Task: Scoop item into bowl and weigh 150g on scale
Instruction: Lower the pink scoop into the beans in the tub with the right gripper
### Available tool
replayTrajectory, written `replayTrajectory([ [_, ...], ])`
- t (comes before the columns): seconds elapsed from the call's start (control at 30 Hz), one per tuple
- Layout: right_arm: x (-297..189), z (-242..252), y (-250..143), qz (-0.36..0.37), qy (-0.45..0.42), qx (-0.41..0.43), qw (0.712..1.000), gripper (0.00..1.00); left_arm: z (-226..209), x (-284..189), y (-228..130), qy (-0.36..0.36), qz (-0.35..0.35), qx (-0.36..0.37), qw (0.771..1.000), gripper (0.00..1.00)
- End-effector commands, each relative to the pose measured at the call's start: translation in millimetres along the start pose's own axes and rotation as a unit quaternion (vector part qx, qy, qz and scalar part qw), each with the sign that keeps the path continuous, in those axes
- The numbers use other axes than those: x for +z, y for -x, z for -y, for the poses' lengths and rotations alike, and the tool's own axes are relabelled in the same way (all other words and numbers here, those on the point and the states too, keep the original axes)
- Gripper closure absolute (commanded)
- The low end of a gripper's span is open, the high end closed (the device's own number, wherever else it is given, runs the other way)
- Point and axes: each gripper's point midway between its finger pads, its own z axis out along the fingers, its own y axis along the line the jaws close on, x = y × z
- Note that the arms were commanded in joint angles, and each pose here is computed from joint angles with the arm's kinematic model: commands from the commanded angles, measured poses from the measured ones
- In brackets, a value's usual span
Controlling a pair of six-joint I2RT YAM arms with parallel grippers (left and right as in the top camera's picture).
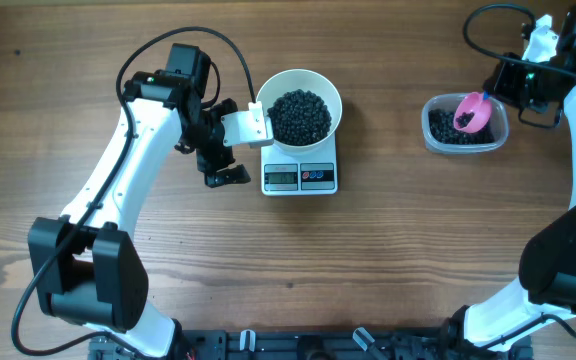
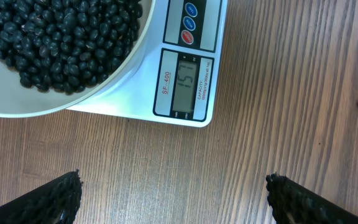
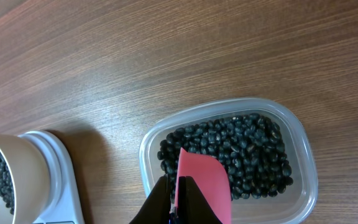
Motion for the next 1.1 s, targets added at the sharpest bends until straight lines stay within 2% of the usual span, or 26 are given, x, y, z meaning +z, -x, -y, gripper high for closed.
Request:
replayTrajectory([
  [0.0, -6, 1, 3, 0.01, -0.013, 0.003, 1.0, 0.96, 2, 2, 1, -0.008, 0.01, 0.006, 1.0, 0.0],
  [0.27, -6, 34, -5, 0.001, -0.104, 0.009, 0.995, 0.96, 2, 2, 1, -0.008, 0.01, 0.006, 1.0, 0.0],
  [0.57, 4, 3, -5, 0.004, -0.097, -0.019, 0.995, 0.96, 2, 2, 1, -0.008, 0.01, 0.006, 1.0, 0.0],
  [0.7, 0, 15, -3, 0.016, -0.204, -0.051, 0.977, 0.96, 2, 2, 1, -0.008, 0.01, 0.006, 1.0, 0.0],
  [0.87, 0, 5, -2, 0.019, -0.24, -0.102, 0.965, 0.96, 2, 2, 1, -0.008, 0.01, 0.006, 1.0, 0.0],
  [1.07, -14, 9, 4, 0.031, -0.333, -0.156, 0.929, 0.96, 2, 2, 1, -0.008, 0.01, 0.006, 1.0, 0.0],
])
